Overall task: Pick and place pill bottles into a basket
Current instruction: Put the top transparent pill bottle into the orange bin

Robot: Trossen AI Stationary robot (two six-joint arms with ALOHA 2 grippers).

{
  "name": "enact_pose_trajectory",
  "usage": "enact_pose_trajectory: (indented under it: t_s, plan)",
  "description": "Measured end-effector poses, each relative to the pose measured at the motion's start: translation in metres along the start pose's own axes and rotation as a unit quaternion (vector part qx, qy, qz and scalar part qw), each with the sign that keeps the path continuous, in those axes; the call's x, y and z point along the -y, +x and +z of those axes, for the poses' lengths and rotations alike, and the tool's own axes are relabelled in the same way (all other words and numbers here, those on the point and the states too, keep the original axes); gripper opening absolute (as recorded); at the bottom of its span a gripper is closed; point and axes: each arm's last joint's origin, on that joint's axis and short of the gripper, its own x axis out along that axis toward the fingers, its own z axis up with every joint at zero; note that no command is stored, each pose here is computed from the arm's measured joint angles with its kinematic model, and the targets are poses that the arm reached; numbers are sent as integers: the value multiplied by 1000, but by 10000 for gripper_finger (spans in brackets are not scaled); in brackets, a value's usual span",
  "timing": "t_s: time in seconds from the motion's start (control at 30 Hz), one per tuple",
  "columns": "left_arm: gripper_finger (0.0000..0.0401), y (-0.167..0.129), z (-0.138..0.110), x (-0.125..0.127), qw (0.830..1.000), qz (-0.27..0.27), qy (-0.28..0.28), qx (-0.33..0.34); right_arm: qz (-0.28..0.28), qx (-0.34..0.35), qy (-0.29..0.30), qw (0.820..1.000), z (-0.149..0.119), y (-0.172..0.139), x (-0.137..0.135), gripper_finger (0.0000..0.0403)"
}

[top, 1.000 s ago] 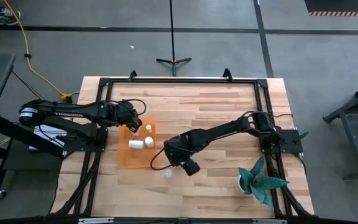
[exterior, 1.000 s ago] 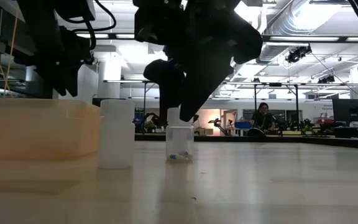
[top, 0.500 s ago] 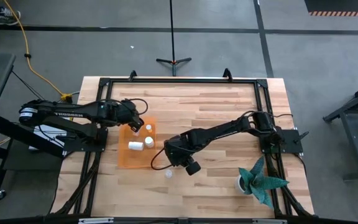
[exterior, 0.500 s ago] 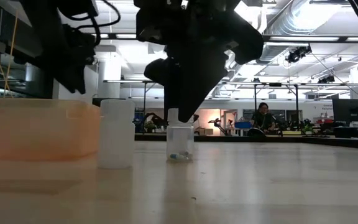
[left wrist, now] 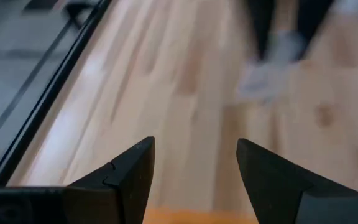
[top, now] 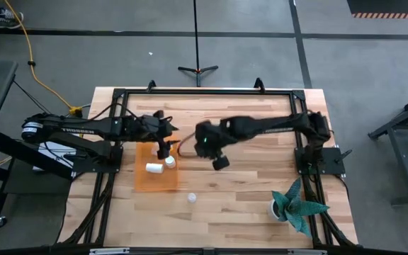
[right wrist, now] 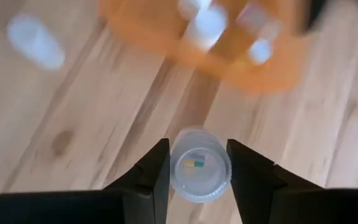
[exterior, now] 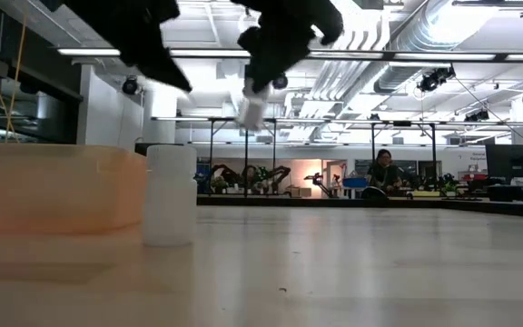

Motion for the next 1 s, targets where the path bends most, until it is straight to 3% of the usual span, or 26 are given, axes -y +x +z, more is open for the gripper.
enact_pose_trajectory:
  t_s: [0.1,0.33,0.8,1.0]
  plan:
    - [259,1,6,2,998,-36,28,35,-1,43,7,999,0,-7,15,123]
    - [260,4,8,2,996,-38,67,43,-27,78,7,997,-2,-8,36,123]
    - [260,5,7,1,997,-10,67,35,-82,149,-25,985,8,-14,51,130]
    - [260,5,7,1,997,-9,67,35,-78,190,-30,978,13,-17,55,125]
